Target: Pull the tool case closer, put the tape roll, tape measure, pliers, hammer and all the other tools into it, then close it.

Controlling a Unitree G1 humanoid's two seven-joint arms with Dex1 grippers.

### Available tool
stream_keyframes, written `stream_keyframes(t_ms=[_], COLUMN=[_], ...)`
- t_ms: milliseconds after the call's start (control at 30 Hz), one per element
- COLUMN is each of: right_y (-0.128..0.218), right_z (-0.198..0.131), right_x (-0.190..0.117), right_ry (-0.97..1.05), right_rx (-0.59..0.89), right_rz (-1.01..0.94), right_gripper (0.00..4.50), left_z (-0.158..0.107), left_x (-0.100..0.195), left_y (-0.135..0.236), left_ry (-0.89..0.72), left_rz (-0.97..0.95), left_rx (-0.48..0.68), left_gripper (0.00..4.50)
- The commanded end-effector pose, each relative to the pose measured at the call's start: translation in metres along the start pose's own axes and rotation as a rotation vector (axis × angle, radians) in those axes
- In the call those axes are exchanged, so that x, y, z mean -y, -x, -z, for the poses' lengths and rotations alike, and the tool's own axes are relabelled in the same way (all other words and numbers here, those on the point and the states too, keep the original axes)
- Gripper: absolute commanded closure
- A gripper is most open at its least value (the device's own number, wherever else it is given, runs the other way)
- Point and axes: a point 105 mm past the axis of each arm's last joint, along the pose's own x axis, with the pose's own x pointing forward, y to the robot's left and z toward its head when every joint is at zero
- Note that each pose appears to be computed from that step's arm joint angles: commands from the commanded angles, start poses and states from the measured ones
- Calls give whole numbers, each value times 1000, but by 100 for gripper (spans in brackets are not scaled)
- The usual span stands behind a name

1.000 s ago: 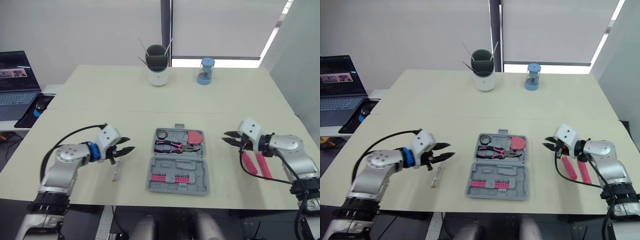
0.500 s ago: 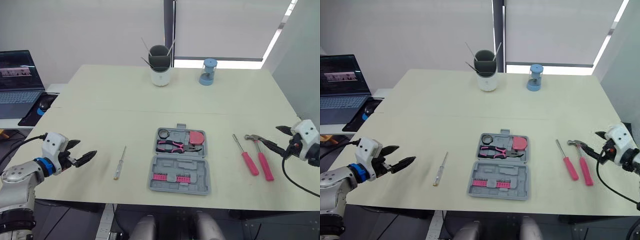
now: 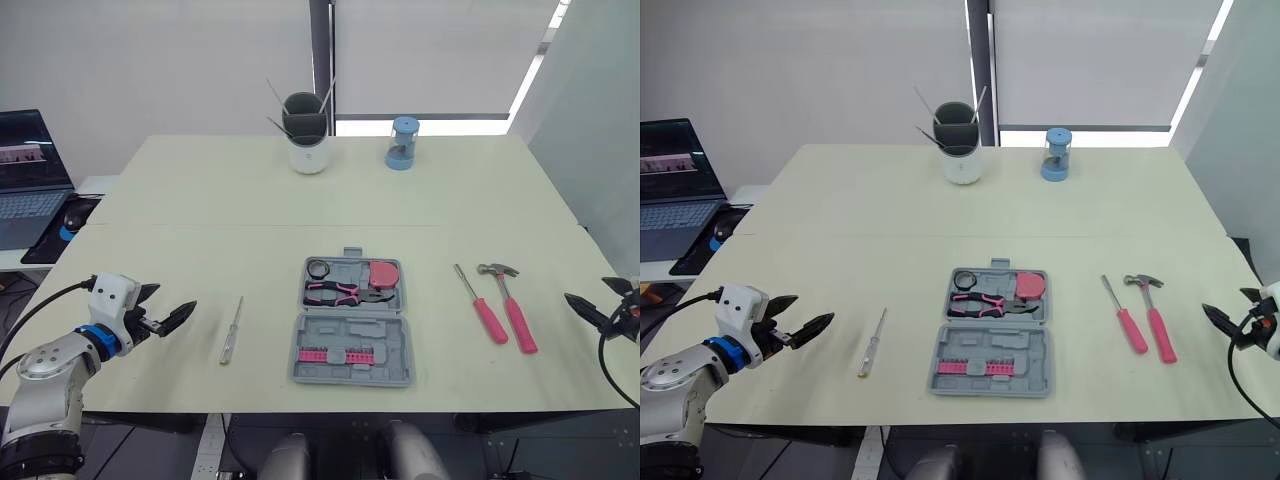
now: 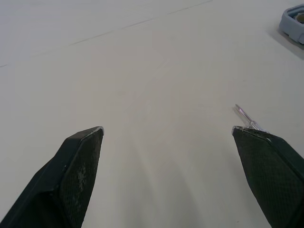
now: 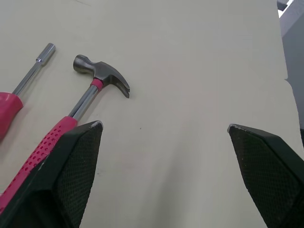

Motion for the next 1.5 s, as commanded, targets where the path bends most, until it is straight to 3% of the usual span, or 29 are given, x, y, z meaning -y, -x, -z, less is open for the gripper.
stream_keyframes(t_ms=[33,233,400,533,633,967,1133,1233,1500], right_y=[-14,-39,-43,-31,-25,-34,-36,-39,-41], right_z=[-39,-95,-156,-172,-176,-173,-173,-171,-170], right_x=[-15,-75,-157,-215,-238,-250,-253,-253,-249], right_ry=[42,94,130,221,294,325,313,320,319], right_rx=[114,230,385,412,416,406,412,404,400], right_rz=[-83,-352,-693,-954,-1062,-1083,-1061,-1044,-1004], right_gripper=[2,2,2,2,2,2,2,2,2], left_z=[-15,-12,-3,1,1,-5,-10,-3,14], left_x=[-4,17,29,37,45,87,106,112,129], left_y=[10,25,43,52,55,57,27,1,-27], left_ry=[-4,28,61,82,88,174,237,232,224], left_rz=[-40,-27,-18,-15,-6,22,-72,-155,-219], left_rx=[53,30,-21,-49,-60,-54,-25,-45,-112], left_gripper=[0,0,0,0,0,0,0,0,0])
